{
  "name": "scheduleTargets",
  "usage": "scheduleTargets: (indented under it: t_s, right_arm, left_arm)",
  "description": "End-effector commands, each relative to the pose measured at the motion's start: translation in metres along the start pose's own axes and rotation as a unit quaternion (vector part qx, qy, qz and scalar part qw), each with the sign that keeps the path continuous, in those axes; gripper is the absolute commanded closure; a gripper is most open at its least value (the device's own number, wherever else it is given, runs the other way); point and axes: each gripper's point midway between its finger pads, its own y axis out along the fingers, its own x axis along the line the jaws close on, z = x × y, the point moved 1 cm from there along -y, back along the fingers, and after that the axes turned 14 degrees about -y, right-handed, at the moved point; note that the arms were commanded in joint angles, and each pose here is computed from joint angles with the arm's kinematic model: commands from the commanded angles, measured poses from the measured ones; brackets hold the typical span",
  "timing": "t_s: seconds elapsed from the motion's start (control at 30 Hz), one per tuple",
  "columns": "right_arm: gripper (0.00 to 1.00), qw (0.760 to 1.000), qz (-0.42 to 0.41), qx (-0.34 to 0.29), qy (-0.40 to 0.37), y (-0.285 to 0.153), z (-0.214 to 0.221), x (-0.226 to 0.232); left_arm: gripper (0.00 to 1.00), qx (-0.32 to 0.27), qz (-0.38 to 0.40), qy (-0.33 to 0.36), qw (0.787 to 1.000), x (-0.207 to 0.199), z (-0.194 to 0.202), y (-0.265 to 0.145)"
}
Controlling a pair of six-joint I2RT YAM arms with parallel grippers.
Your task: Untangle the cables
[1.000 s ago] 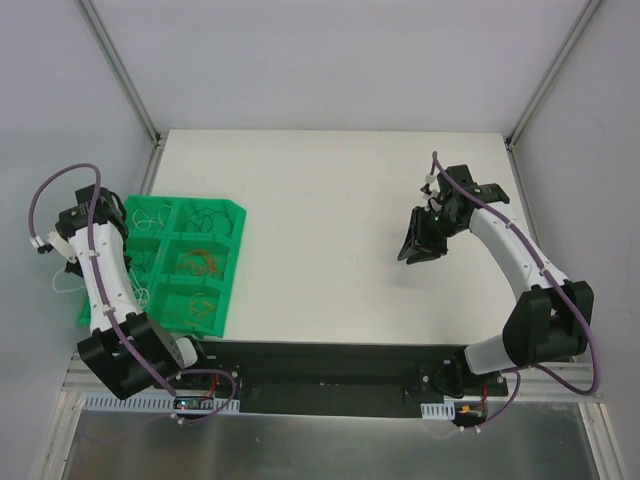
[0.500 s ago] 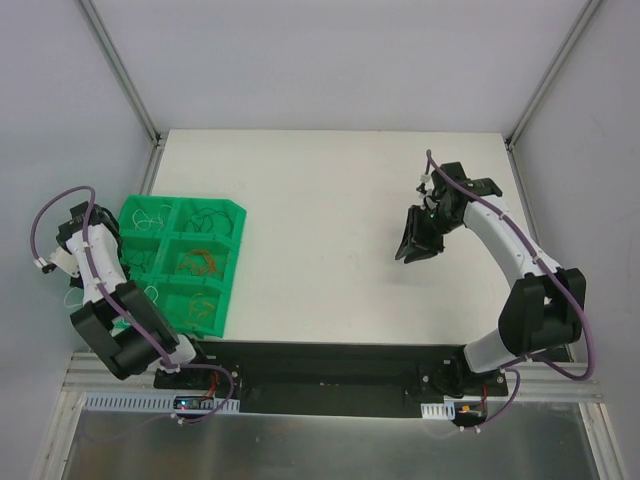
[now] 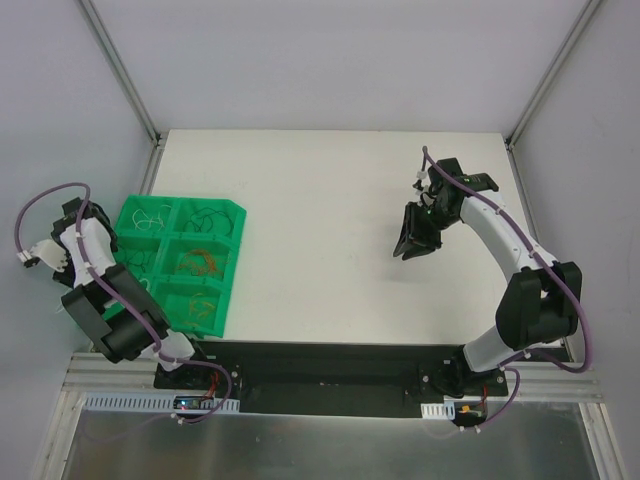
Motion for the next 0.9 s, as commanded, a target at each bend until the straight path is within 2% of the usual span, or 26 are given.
scheduleTargets:
  t_s: [0.0, 0.1, 0.2, 0.3, 0.4, 0.47, 0.6, 0.77, 0.87]
  right_arm:
    - [0.69, 1.000, 0.001, 0.003, -0.010, -0.007, 0.000, 0.004]
    - [0.69, 1.000, -0.002, 0.006, -0.011, -0.006, 0.001, 0.005]
    - [0.69, 1.000, -0.002, 0.004, -0.014, -0.006, 0.000, 0.005]
    - [0.69, 1.000, -0.004, 0.005, -0.013, -0.006, 0.000, 0.006]
    - [0.69, 1.000, -0.007, 0.005, -0.011, -0.004, -0.001, 0.006]
    - [0.69, 1.000, -0.007, 0.005, -0.014, -0.004, -0.001, 0.008]
    - [0.69, 1.000, -0.006, 0.006, -0.017, -0.003, 0.000, 0.008]
    - [0.69, 1.000, -0.005, 0.004, -0.019, -0.004, 0.001, 0.009]
    - [0.69, 1.000, -0.003, 0.003, -0.020, -0.004, 0.001, 0.008]
  left_arm:
    - [1.00, -0.089, -0.039, -0.066, 0.993, 0.031, -0.048, -0.012]
    - [1.00, -0.100, -0.045, -0.075, 0.991, 0.035, -0.054, -0.014]
    - [1.00, -0.064, -0.041, -0.064, 0.995, 0.027, -0.039, -0.008]
    - [1.00, 0.024, -0.010, -0.033, 0.999, 0.008, 0.001, 0.003]
    - [1.00, 0.127, 0.018, -0.011, 0.992, -0.009, 0.049, 0.010]
    - [1.00, 0.167, 0.038, -0.001, 0.985, -0.018, 0.068, 0.009]
    - [1.00, 0.181, 0.086, 0.014, 0.980, -0.038, 0.080, -0.004]
    - [1.00, 0.228, 0.092, 0.001, 0.969, -0.038, 0.098, -0.011]
    - [1.00, 0.202, 0.094, -0.019, 0.975, -0.027, 0.087, -0.016]
